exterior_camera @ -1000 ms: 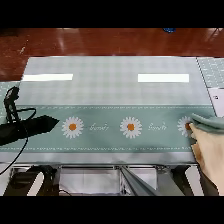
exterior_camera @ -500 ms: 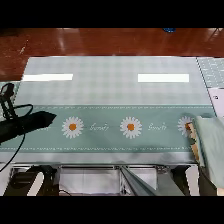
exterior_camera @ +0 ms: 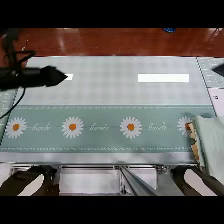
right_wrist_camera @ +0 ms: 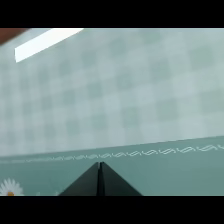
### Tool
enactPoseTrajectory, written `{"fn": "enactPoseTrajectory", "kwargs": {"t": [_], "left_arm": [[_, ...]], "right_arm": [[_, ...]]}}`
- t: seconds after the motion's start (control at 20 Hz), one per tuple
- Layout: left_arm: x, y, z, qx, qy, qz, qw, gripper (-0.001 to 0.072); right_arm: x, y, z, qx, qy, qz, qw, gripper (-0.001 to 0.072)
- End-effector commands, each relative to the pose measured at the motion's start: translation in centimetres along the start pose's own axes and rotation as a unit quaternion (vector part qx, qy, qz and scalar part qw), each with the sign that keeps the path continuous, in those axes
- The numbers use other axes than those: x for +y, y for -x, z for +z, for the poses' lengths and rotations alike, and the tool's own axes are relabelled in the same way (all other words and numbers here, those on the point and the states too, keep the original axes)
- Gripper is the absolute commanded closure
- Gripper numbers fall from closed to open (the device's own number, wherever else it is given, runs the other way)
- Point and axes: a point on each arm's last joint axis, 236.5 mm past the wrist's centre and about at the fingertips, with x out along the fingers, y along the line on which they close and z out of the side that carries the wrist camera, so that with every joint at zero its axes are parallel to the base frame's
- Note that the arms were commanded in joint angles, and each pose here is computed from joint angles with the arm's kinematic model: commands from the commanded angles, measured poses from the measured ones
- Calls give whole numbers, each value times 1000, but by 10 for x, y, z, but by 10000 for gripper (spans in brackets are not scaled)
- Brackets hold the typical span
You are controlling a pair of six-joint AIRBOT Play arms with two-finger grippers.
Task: Fold the shirts.
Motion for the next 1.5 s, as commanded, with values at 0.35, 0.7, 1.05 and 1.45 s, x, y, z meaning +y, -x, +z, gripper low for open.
{"fn": "enactPoseTrajectory", "kwargs": {"t": [0.35, 0.7, 1.05, 1.45], "left_arm": [[126, -40, -22, 129, 32, 229, 964, 689], [129, -39, -23, 133, 30, 230, 964, 689], [129, -40, -23, 132, 29, 230, 964, 689], [129, -40, -23, 132, 29, 230, 964, 689]], "right_arm": [[-35, -129, -31, 109, 209, -269, 934, 686], [-69, -165, -31, 136, 171, -272, 937, 686], [-69, -166, -28, 130, 174, -272, 937, 686], [-69, -166, -28, 130, 174, -272, 937, 686]]}}
